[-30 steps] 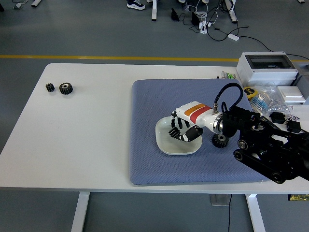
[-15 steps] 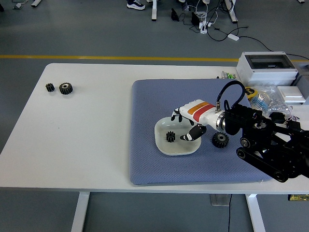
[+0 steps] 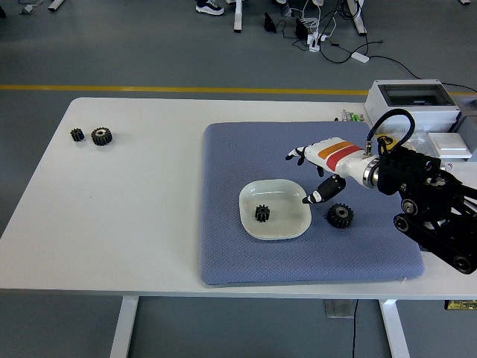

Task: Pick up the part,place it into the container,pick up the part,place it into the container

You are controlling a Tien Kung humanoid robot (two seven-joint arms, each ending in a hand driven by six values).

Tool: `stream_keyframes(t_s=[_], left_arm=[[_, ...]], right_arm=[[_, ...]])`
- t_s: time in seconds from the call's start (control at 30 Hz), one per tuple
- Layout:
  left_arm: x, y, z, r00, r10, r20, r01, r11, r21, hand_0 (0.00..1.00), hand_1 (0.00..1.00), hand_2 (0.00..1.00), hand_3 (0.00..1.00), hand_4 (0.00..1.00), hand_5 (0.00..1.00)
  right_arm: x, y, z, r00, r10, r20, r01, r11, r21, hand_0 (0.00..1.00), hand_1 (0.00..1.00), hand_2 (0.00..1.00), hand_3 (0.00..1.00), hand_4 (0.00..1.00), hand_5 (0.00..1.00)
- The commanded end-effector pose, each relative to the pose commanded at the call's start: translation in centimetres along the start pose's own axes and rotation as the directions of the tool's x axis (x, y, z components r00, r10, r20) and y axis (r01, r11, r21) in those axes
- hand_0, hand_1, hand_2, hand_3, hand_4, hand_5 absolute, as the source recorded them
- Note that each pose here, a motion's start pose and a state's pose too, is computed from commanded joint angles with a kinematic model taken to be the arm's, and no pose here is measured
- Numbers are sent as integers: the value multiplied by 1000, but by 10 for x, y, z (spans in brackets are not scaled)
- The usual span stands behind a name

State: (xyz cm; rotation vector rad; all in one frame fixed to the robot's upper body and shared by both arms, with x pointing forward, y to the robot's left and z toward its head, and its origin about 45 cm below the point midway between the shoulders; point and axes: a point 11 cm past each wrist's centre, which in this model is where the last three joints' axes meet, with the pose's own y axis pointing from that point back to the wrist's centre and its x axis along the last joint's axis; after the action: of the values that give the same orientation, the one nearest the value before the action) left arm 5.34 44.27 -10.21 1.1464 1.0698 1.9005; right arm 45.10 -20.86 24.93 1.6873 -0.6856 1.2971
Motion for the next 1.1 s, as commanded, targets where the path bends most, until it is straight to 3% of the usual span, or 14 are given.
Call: stream_keyframes(t_s=[0.17,0.27,0.47,0.5,0.53,1.1], left_arm=[[1,0,-3,1000,2,2,-2,1000,4,706,681,714,586,709,648],[-1,0,-1,1000,-3,2,3,1000,-2,706,681,714,586,709,648],[-2,0,1,1000,-7,3,7,1000,-6,705,682,715,586,709,649],[-2,0,0,1000,-7,4,7,1000,-6,705,682,715,586,709,649],[-1,0,-1,1000,-6,4,6,1000,-4,706,681,715,586,709,649],[-3,0,-3,1000,-9,5,9,1000,1,706,681,715,585,709,647]], right_arm=[[0,20,27,999,-42,1,42,998,-48,147,380,703,821,984,338],[-10,26,37,997,-77,7,77,995,-69,147,380,703,821,984,338],[-24,34,41,993,-114,25,116,991,-75,181,412,713,825,998,347],[-25,34,41,993,-115,25,116,991,-73,181,412,713,825,998,347],[-26,35,41,993,-117,24,119,990,-71,294,472,745,826,998,373],[-59,29,42,980,-197,22,199,976,-91,318,507,750,835,998,388]])
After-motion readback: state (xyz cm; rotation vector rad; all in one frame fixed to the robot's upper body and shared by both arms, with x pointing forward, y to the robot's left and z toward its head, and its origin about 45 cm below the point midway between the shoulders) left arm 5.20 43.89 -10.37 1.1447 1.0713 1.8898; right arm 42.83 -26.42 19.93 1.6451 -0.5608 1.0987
